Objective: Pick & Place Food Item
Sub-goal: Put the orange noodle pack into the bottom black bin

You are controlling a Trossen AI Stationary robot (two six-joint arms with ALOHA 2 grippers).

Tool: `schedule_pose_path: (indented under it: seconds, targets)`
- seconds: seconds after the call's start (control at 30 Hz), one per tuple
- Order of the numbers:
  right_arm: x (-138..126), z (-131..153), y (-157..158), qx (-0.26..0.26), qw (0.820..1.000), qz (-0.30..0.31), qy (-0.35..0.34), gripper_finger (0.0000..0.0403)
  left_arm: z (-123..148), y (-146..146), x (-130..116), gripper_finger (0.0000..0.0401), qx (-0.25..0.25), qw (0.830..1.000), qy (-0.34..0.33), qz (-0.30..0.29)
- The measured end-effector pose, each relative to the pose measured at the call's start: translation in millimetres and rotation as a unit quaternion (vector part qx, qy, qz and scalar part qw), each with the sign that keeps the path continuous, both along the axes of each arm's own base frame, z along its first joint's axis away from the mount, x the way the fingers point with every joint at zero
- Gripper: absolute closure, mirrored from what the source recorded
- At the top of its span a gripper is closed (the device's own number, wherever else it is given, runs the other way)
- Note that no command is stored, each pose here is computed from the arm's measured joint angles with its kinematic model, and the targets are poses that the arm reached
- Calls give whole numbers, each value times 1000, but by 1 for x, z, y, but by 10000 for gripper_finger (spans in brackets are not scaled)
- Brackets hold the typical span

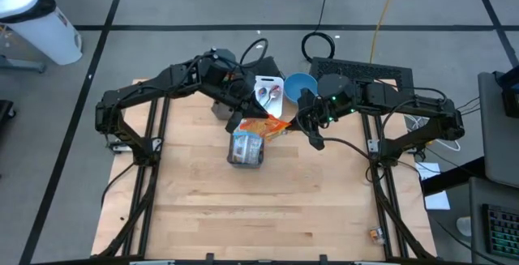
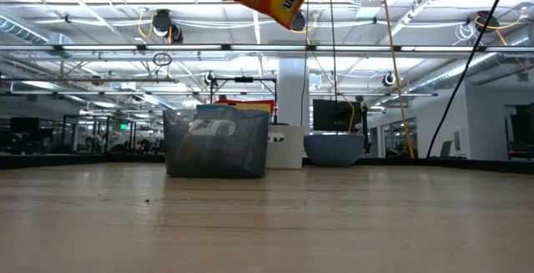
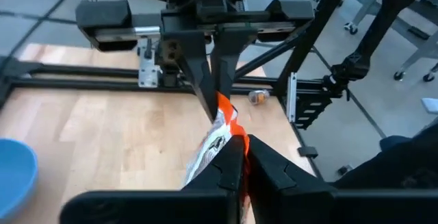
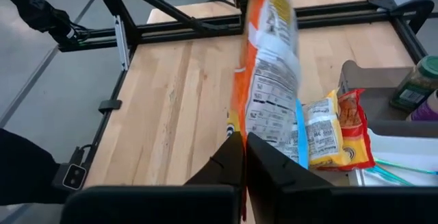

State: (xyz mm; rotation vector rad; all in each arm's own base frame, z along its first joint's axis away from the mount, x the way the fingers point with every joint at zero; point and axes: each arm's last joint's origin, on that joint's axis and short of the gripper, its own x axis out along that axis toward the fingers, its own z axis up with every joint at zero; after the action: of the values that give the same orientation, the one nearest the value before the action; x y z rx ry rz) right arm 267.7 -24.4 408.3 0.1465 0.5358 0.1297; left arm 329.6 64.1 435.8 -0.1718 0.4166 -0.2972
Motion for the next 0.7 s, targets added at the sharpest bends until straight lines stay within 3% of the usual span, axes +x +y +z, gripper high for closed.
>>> schedule_pose_path:
  seconds: [0.17, 0.33, 0.53, 0.7]
  targets:
    - [0, 0, 0, -1, 1000, 3, 1, 402, 1, 2, 1, 349, 27, 999, -8, 25]
    - [-1, -1, 1, 6, 1000, 14, 5, 403, 1, 5, 1, 286, 40, 999, -9, 35]
    - [-2, -2, 2, 19, 999, 38, 8, 403, 0, 6, 3, 229, 18, 1000, -10, 23]
    - [-2, -1, 4, 47, 996, 79, 5, 403, -5, 6, 8, 221, -6, 1000, 1, 15]
